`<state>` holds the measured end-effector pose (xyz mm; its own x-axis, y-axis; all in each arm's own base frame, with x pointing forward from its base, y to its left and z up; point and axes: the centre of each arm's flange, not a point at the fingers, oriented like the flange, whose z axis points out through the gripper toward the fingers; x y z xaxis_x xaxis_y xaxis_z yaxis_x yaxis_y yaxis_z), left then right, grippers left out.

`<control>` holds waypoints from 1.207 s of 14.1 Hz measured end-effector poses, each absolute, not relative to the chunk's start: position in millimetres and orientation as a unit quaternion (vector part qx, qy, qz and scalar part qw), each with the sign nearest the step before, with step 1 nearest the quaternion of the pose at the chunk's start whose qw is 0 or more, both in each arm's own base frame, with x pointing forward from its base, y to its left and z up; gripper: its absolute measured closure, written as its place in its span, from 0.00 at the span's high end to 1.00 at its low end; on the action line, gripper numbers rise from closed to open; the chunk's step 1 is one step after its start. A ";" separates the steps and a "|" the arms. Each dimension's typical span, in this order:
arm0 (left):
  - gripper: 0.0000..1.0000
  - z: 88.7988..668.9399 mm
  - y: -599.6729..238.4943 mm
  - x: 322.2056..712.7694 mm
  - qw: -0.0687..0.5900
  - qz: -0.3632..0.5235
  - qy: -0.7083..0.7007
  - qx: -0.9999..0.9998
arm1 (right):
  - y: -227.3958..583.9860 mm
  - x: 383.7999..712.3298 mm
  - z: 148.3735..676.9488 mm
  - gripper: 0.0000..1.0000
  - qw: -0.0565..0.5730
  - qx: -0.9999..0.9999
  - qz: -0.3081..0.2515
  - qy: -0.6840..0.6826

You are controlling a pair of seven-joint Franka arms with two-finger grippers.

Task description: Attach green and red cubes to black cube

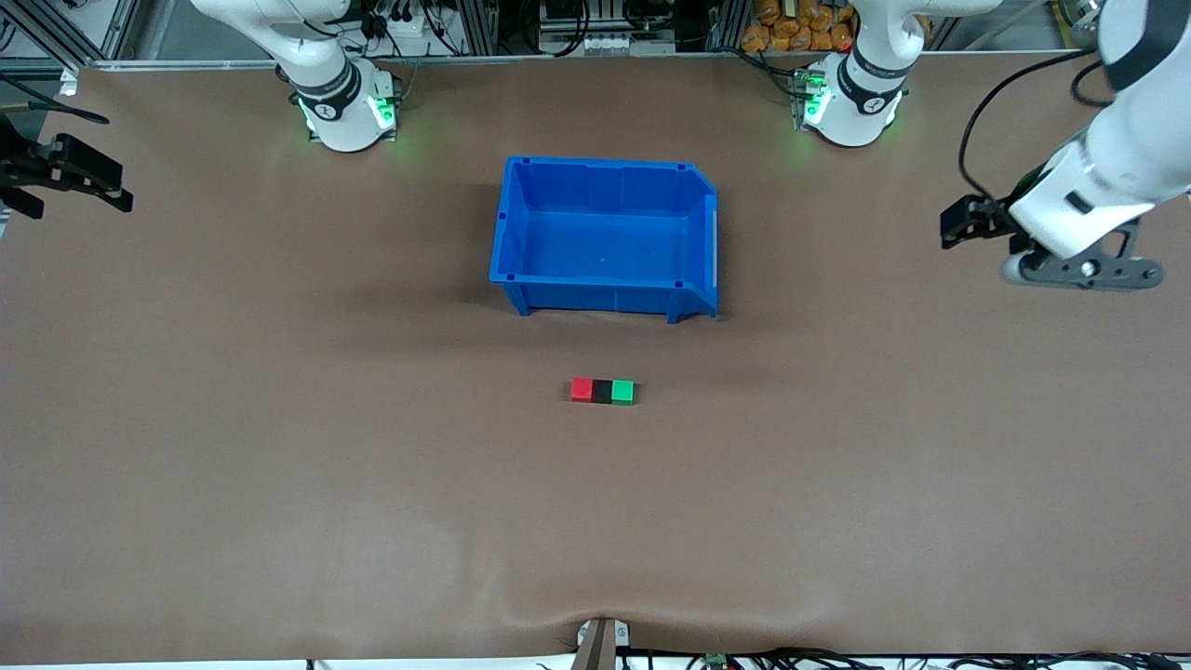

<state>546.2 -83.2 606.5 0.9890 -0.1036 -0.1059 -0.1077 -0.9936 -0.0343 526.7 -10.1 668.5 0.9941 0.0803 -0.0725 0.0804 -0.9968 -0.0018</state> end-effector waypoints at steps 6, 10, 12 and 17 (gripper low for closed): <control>0.83 621.6 -73.6 546.5 0.019 0.045 0.051 -0.998 | -10.1 526.7 668.5 1.00 0.001 0.999 -0.036 0.040; 0.83 621.7 -75.2 546.3 0.019 0.045 0.052 -0.997 | -10.1 526.7 668.5 1.00 0.001 0.999 -0.036 0.040; 0.83 621.8 -73.8 546.5 0.019 0.045 0.066 -0.997 | -10.1 526.7 668.5 1.00 0.001 0.999 -0.036 0.040; 0.83 622.2 -64.1 547.8 0.032 0.045 0.092 -0.994 | -10.0 526.7 668.5 1.00 0.001 0.999 -0.036 0.040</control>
<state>547.8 -64.1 622.2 0.9789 -0.1809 -0.0946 -0.1866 -0.9809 -0.0557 526.7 -10.0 668.5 0.9941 0.0805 -0.0729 0.0806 -0.9967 -0.0018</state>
